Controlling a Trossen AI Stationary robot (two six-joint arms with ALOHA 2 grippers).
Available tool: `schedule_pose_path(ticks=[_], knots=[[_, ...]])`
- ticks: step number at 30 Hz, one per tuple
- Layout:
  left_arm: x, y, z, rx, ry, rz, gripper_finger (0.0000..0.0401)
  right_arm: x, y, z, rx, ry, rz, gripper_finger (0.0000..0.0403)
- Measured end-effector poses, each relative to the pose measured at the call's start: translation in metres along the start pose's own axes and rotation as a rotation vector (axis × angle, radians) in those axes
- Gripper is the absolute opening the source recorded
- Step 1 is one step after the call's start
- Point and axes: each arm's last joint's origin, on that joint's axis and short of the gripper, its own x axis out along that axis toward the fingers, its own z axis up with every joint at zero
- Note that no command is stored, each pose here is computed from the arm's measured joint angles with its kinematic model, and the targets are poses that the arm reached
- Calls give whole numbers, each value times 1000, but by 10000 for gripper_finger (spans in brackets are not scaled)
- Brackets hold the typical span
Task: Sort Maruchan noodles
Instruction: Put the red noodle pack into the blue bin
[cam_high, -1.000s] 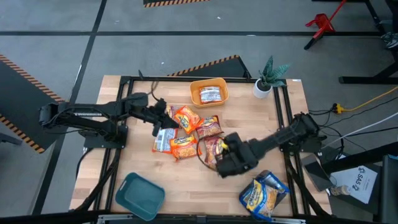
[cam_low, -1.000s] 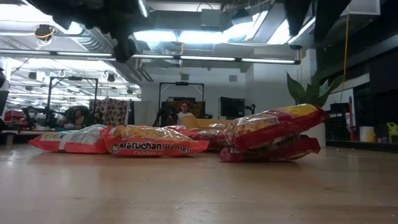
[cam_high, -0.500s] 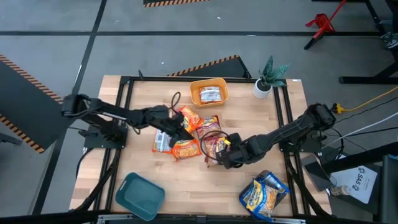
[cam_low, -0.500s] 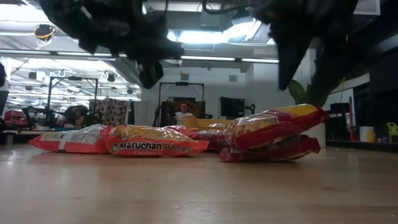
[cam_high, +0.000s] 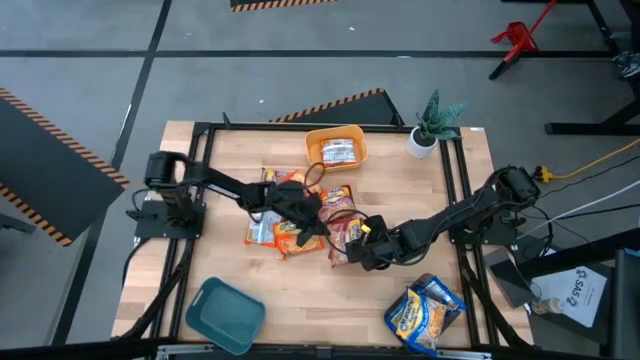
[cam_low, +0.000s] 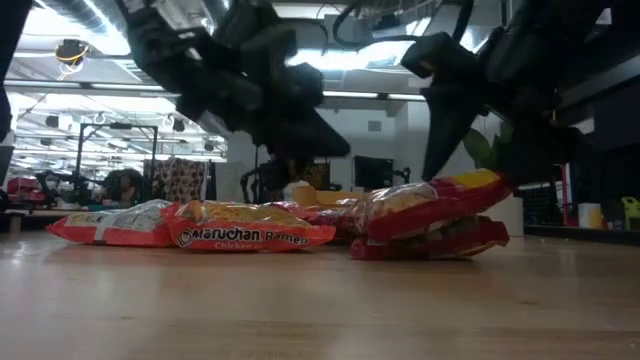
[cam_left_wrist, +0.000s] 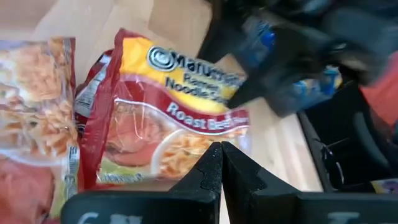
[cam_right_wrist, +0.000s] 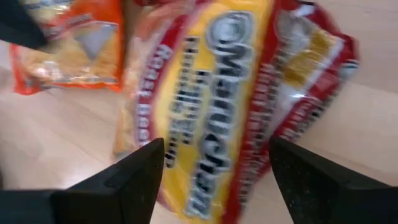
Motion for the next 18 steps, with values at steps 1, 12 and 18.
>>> schedule_pose_path(ticks=[1,12,18], knots=[[4,2,-1,-4,11,7,0,0,0,0,-2,0,6,275],[33,23,-15,-35,116,38,0,10,0,-1,25,-30,77,275],[34,25,-18,-39,124,46,0,21,0,-2,29,-19,75,274]])
